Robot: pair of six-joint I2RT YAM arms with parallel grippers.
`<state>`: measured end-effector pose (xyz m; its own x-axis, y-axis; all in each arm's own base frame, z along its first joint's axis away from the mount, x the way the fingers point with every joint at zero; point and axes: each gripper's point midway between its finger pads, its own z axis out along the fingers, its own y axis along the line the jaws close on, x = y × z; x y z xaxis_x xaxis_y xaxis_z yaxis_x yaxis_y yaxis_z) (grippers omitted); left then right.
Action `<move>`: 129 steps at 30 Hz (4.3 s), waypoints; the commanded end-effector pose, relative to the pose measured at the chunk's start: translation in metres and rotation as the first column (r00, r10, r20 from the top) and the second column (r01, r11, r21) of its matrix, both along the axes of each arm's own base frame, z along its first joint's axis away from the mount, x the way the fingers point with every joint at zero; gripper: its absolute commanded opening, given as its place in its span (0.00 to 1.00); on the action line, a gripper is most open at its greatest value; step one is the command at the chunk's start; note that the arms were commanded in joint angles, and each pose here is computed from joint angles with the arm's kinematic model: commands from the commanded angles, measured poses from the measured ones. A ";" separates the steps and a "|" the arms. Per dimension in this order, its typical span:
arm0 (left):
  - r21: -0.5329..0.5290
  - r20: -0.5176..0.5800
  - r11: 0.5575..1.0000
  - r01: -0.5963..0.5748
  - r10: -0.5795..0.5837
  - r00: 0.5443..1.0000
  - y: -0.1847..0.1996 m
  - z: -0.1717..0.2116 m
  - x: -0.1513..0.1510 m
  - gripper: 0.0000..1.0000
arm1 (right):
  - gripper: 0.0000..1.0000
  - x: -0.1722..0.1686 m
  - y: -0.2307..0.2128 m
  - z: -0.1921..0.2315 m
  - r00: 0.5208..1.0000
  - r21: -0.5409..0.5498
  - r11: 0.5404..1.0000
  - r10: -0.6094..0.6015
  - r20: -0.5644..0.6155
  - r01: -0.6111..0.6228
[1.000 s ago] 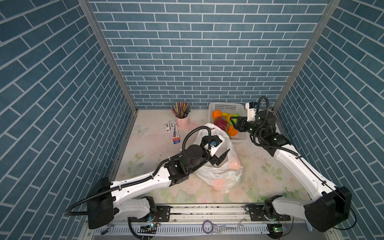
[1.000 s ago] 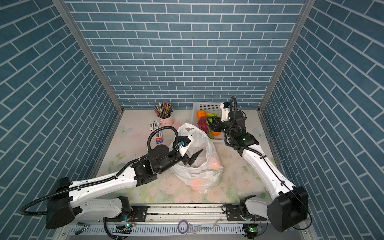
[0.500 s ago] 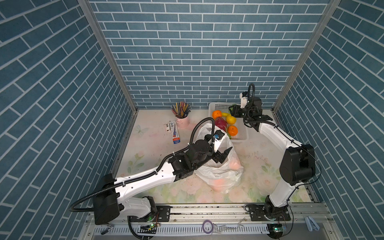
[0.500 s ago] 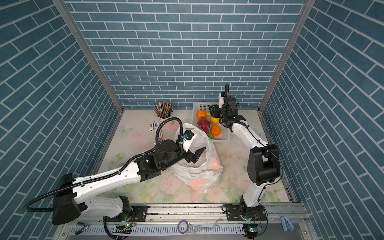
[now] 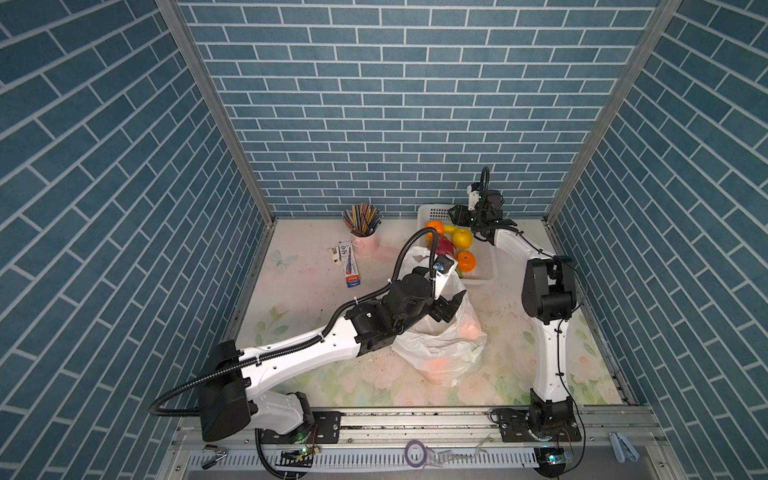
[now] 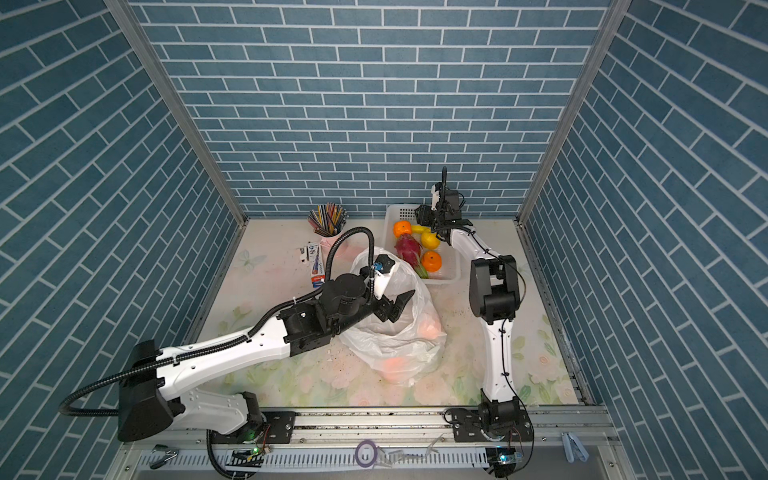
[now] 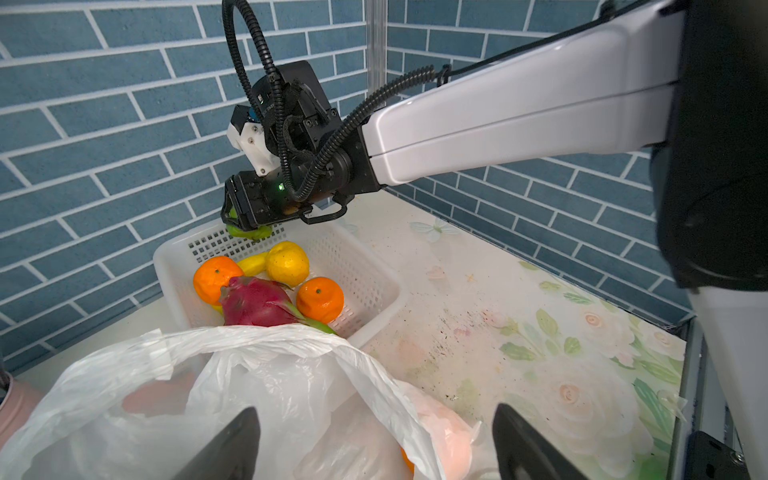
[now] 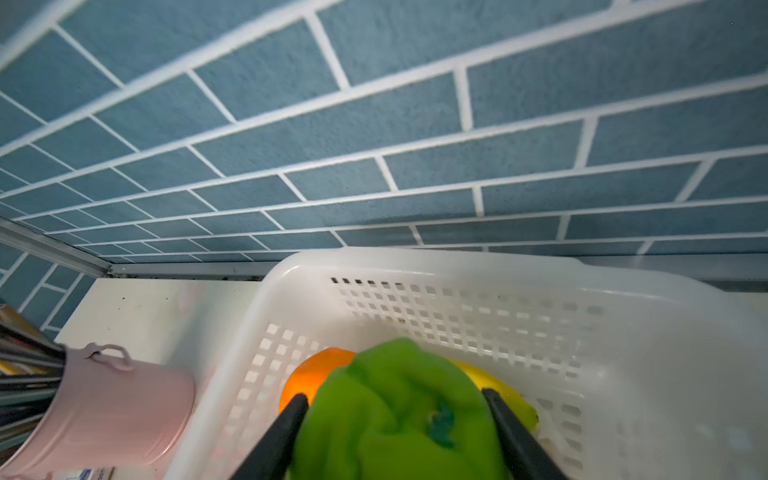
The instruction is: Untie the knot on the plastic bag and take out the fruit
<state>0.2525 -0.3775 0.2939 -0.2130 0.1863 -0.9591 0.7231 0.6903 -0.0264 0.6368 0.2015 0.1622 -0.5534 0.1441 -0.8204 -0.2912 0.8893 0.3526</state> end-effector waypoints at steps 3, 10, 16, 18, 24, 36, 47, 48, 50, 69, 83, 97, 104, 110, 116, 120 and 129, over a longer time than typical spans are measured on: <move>0.025 -0.019 0.999 -0.028 0.029 0.999 -0.004 -0.002 0.005 0.88 | 0.42 0.027 0.007 -0.020 1.000 0.033 0.999 0.007 -0.016 -0.007; 0.046 -0.017 0.998 -0.031 0.032 0.999 -0.008 -0.007 0.009 0.88 | 0.41 0.033 0.019 -0.050 0.998 0.079 0.996 0.046 -0.048 -0.043; 0.055 -0.028 0.998 -0.033 0.034 0.999 -0.013 -0.012 0.012 0.88 | 0.57 0.028 0.019 -0.059 0.995 0.065 0.997 0.048 -0.086 -0.043; 0.051 -0.028 0.998 -0.025 0.027 0.999 -0.015 -0.013 0.011 0.88 | 0.66 0.026 0.016 -0.052 0.996 0.045 0.998 0.042 -0.084 -0.038; 0.037 -0.035 0.999 -0.019 0.021 0.999 -0.014 -0.013 0.009 0.88 | 0.80 0.017 0.010 -0.015 0.997 -0.012 0.998 0.056 -0.047 -0.056; -0.026 -0.102 0.996 -0.080 0.077 0.992 0.014 -0.012 -0.002 0.88 | 0.86 -0.023 -0.003 0.062 0.999 -0.025 0.999 0.044 0.005 -0.044; -0.069 -0.133 0.988 -0.135 0.125 0.983 0.046 -0.013 -0.012 0.87 | 0.87 -0.111 -0.033 0.150 0.990 -0.055 0.998 0.012 0.138 -0.004; -0.069 -0.134 0.988 -0.135 0.125 0.983 0.048 -0.014 -0.014 0.87 | 0.87 -0.120 -0.036 0.154 0.989 -0.059 0.998 0.006 0.147 0.003; -0.061 -0.137 0.988 -0.139 0.130 0.982 0.052 -0.018 -0.015 0.87 | 0.87 -0.139 -0.041 0.164 0.987 -0.049 0.999 -0.008 0.163 0.017; 0.033 -0.274 0.988 -0.149 0.152 0.950 0.062 -0.079 -0.021 0.87 | 0.86 -0.355 -0.010 0.093 0.993 -0.027 0.998 0.051 -0.102 -0.054; -0.014 -0.323 0.996 -0.083 0.074 0.944 0.048 -0.097 -0.029 0.87 | 0.85 -0.396 -0.036 -0.047 0.899 -0.398 0.917 -0.204 -0.387 0.037; -0.024 -0.386 0.991 0.133 -0.131 0.913 -0.009 -0.119 -0.041 0.88 | 0.21 -0.420 -0.070 -0.095 0.854 -0.376 0.926 -0.213 -0.475 0.021; -0.035 -0.424 0.983 0.178 -0.176 0.888 -0.033 -0.134 -0.042 0.88 | 0.05 -0.428 -0.074 -0.118 0.836 -0.338 0.941 -0.194 -0.513 0.011; -0.076 -0.451 0.973 0.219 -0.229 0.863 -0.034 -0.133 -0.055 0.85 | 0.03 -0.418 -0.045 -0.097 0.877 -0.170 0.984 -0.039 -0.479 -0.050; -0.103 -0.458 0.974 0.200 -0.225 0.860 -0.012 -0.122 -0.065 0.38 | 0.03 -0.383 -0.005 -0.040 0.943 0.074 0.995 0.081 -0.322 -0.060; -0.198 -0.460 0.953 0.228 -0.296 0.837 -0.003 -0.105 -0.081 0.16 | 0.03 -0.359 0.026 0.003 0.969 0.243 0.961 0.179 -0.172 -0.135; -0.331 -0.508 0.898 0.290 -0.428 0.747 -0.026 -0.125 -0.108 0.22 | 0.42 -0.343 0.033 -0.008 0.948 0.180 0.976 0.168 -0.271 -0.122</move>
<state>0.1524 -0.3873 0.1587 -0.6656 0.2053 -0.7176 0.7295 0.3819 -0.5674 0.2928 0.2382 0.1580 -0.7646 0.1801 -0.6189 -0.3052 0.7446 0.5936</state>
